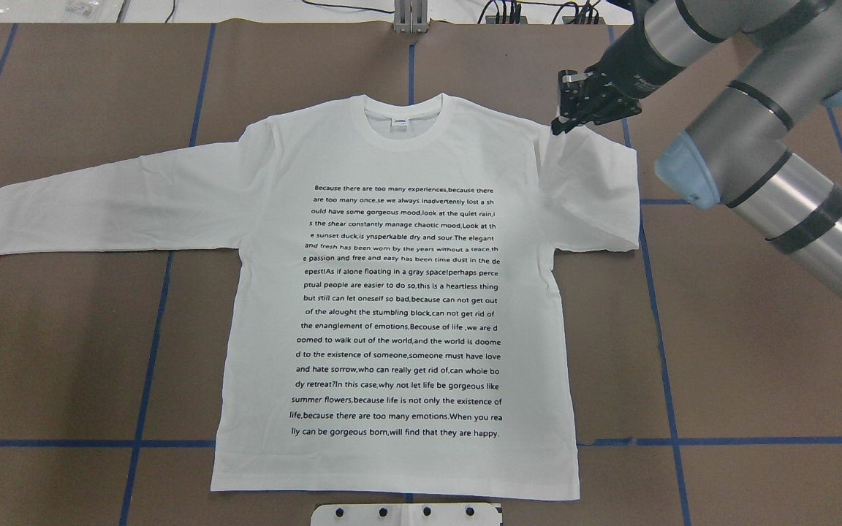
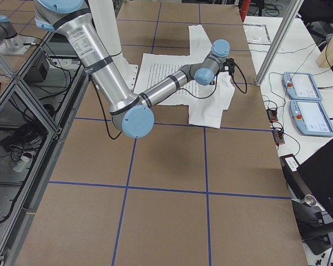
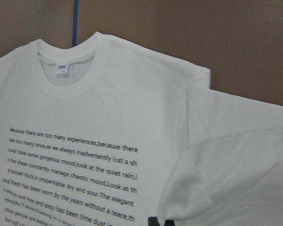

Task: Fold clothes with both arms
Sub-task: 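Carry the grasped sleeve with the right gripper across the shirt front toward the other sleeve, then open the right gripper and withdraw it from the folded sleeve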

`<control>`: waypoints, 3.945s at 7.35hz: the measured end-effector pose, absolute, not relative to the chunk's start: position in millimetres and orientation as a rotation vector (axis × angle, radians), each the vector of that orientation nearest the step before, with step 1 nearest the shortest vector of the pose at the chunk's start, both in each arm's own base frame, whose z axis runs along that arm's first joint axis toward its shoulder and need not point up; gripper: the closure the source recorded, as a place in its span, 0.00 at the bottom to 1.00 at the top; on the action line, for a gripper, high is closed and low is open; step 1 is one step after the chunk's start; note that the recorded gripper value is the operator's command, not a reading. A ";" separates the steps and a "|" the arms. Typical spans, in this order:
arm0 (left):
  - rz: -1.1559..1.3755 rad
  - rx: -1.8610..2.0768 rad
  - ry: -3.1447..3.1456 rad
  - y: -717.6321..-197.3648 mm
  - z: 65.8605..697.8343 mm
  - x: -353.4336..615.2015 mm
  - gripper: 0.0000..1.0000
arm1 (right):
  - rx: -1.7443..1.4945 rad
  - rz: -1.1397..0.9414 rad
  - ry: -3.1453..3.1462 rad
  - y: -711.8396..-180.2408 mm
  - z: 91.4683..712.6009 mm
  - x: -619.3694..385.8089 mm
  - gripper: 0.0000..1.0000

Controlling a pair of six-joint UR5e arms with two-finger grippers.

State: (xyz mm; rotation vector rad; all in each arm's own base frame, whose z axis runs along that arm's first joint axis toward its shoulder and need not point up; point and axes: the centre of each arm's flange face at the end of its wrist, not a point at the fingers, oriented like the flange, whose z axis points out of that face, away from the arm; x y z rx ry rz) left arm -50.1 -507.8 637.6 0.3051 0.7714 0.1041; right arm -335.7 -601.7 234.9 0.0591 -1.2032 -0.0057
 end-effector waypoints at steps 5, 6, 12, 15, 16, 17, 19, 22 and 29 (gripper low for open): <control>0.103 0.303 0.771 -507.9 638.5 -50.1 0.00 | 0.204 0.010 -1.311 -540.0 22.5 -473.3 1.00; 0.103 0.303 0.771 -507.7 638.7 -50.1 0.00 | 0.229 0.024 -1.299 -527.0 14.8 -500.6 1.00; 0.101 0.297 0.771 -507.7 641.6 -50.1 0.00 | 0.211 0.038 -1.086 -521.6 47.3 -682.5 0.36; 0.101 0.299 0.770 -508.7 641.2 -50.2 0.00 | 0.289 0.039 -1.095 -498.4 43.3 -712.2 0.00; 0.101 0.299 0.770 -509.1 640.8 -50.2 0.00 | 0.304 0.046 -1.098 -499.4 42.4 -711.9 0.01; 0.099 0.297 0.769 -509.5 641.8 -49.8 0.00 | 0.310 0.056 -1.099 -503.3 41.5 -709.0 0.01; 0.085 0.265 0.777 -516.8 647.9 -31.6 0.00 | 0.269 0.090 -1.074 -526.1 55.9 -684.7 0.00; -0.019 0.238 0.855 -513.7 683.3 43.5 0.00 | 0.084 0.098 -0.933 -543.3 113.1 -576.6 0.00; -0.192 0.188 0.847 -506.7 699.9 149.3 0.04 | 0.057 -0.079 -0.743 -578.4 244.6 -364.5 0.00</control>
